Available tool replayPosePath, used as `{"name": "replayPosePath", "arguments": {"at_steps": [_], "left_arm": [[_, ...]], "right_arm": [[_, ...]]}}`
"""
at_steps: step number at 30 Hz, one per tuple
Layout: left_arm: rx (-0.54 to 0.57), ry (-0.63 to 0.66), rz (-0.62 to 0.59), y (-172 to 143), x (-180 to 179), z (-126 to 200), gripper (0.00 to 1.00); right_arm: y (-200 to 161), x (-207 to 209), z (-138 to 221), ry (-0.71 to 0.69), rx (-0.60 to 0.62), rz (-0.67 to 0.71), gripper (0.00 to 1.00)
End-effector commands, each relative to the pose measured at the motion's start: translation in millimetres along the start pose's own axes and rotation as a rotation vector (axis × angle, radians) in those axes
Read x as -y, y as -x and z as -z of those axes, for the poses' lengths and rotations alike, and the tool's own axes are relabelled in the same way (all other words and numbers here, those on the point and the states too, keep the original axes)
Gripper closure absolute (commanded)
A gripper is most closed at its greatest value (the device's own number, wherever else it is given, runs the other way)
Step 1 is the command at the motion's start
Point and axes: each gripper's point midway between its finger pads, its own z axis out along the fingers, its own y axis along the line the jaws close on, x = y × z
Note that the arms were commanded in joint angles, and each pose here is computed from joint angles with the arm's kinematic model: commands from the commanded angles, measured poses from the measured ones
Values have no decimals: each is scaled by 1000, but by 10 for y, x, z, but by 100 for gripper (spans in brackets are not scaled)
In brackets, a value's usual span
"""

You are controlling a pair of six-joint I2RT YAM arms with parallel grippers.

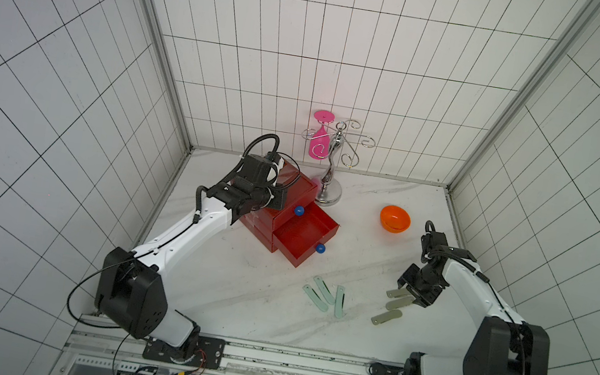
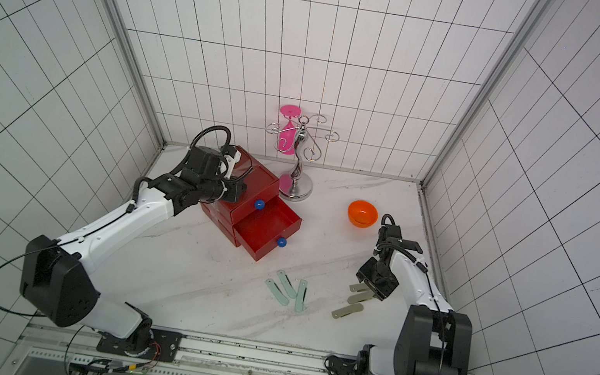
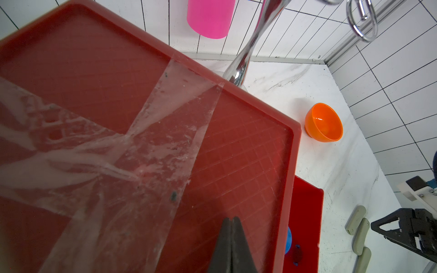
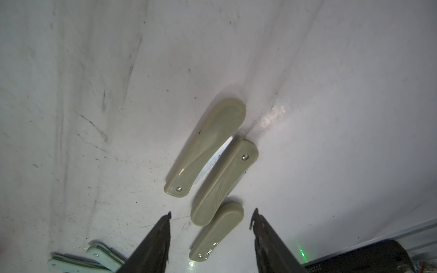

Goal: Place the fruit knives into the drawer by color
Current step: Move the fruit knife to the center of the board.

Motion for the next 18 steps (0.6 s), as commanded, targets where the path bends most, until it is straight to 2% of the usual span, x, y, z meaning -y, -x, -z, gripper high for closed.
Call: {"name": "replayPosePath", "arguments": {"at_steps": [1, 18], "left_arm": [[-266, 105, 51, -732, -311, -143, 100], [-269, 102, 51, -736, -308, -147, 100]], "right_arm": [[206, -157, 114, 45, 42, -2, 44], [324, -265, -157, 43, 0, -7, 48]]}}
